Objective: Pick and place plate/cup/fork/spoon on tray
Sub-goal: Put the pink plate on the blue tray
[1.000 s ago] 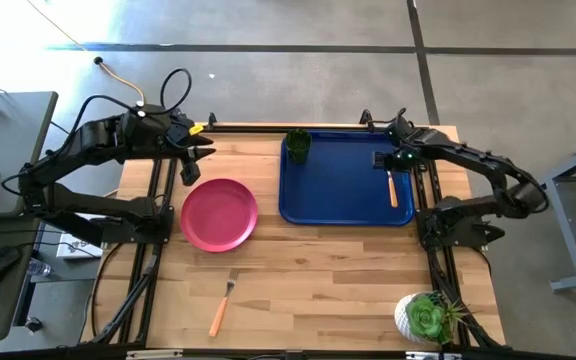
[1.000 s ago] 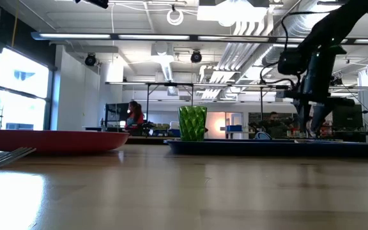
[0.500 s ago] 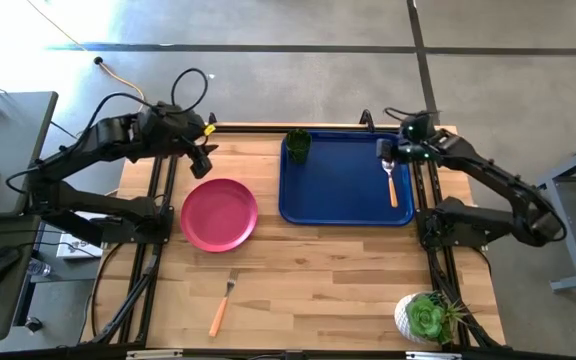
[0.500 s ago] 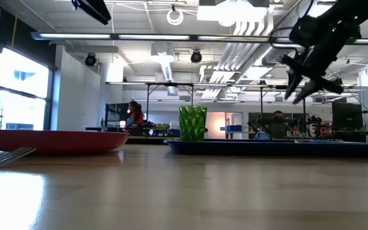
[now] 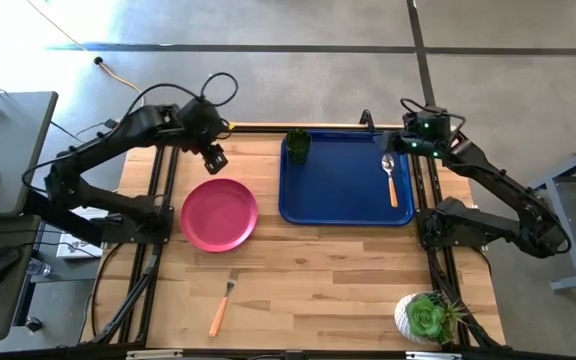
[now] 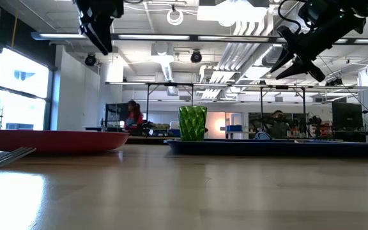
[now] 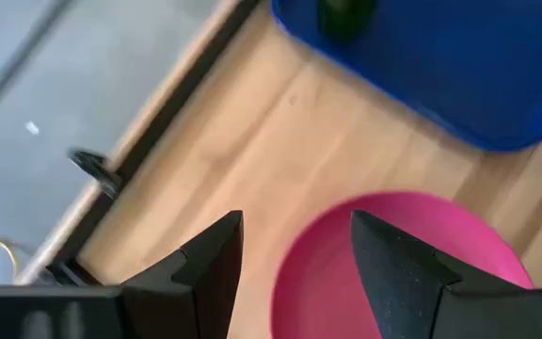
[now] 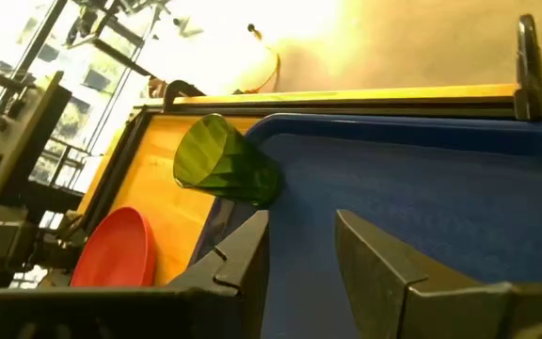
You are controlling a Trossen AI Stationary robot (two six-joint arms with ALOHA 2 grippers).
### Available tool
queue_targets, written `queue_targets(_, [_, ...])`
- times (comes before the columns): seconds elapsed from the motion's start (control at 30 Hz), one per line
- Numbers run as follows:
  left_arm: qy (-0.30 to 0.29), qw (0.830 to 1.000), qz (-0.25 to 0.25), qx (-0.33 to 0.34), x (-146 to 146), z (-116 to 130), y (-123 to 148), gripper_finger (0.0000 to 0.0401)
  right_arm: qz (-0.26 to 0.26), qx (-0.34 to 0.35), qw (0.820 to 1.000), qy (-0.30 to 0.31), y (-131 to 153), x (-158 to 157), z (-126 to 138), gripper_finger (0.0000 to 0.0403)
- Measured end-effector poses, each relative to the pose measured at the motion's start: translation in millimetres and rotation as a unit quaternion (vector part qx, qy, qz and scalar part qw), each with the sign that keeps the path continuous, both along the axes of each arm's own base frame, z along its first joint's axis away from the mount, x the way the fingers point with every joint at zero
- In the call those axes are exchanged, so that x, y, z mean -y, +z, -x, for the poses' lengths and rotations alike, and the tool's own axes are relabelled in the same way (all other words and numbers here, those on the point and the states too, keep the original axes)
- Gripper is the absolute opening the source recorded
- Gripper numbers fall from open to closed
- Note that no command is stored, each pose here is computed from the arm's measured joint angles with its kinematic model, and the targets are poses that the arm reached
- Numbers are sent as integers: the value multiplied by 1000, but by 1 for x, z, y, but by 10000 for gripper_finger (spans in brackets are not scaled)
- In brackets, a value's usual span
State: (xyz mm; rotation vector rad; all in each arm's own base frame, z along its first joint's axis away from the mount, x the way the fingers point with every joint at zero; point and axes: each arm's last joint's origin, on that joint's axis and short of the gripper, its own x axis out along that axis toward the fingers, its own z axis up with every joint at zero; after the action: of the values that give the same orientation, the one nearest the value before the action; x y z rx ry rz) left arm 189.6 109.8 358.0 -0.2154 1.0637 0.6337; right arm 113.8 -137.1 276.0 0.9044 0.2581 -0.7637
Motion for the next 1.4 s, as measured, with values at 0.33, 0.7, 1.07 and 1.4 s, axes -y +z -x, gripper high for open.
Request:
queue_targets(0.33, [15,992,85,-95,-21,-10,-46,188,24,3,1000,16,3,1,-1,114])
queue_targets(0.7, [4,981,139,-138,-23,-3,-112,188,26,4,1000,16,3,1,-1,114])
queue_targets(1.07, [-44,976,138,-164,-26,1,-141,188,9,16,1000,4,3,1,-1,114])
queue_targets(1.4, [-60,959,163,-223,-42,-6,-172,188,-4,25,1000,-5,3,1,-1,114])
